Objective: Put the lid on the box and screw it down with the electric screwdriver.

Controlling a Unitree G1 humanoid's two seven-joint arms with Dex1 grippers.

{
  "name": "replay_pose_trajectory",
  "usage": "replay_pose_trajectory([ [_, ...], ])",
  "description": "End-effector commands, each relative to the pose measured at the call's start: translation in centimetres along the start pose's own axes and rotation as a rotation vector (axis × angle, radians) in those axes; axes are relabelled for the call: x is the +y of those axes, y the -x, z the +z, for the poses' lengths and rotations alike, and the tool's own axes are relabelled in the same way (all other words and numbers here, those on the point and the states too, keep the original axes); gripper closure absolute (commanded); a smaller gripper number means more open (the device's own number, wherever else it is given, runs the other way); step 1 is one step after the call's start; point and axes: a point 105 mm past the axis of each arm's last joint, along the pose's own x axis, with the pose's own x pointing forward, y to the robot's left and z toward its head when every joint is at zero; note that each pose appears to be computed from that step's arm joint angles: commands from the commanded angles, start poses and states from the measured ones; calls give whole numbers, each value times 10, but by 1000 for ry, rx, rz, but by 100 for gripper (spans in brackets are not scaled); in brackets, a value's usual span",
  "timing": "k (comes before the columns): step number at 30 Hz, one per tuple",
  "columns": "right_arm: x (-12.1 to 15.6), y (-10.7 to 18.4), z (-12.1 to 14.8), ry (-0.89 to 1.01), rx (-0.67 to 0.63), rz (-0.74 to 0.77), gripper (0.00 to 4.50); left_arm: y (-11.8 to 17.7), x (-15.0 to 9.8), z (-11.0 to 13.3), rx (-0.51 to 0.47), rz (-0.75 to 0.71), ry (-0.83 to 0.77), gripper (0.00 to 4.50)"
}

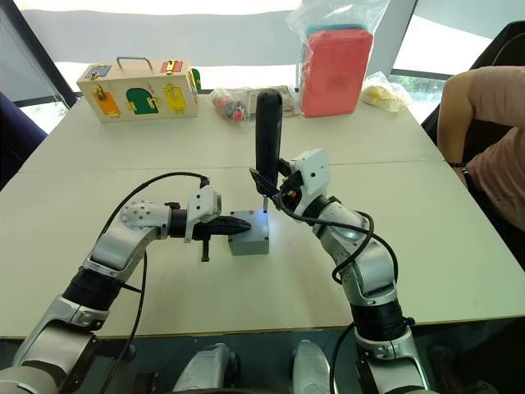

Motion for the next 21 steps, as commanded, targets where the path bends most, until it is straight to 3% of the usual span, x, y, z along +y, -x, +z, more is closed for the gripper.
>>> replay_pose_trajectory([
  [1, 1, 9, 67, 34, -199, 19, 263, 4, 1, 20, -35, -11, -59, 450],
  [5, -9, 20, 93, 11, -191, 6, 263, 6, 2, 40, -92, -14, -84, 450],
  [9, -56, 48, 88, 17, 119, -141, 263, 16, 6, 63, -151, -14, -123, 450],
  [15, -95, 85, 63, -56, 530, -283, 263, 27, 6, 73, -171, -31, -148, 450],
  [17, -104, 93, 56, -72, 614, -325, 263, 29, 6, 76, -176, -36, -153, 450],
  [21, -136, 118, 20, -132, 882, -485, 263, 29, 5, 81, -199, -27, -157, 450],
])
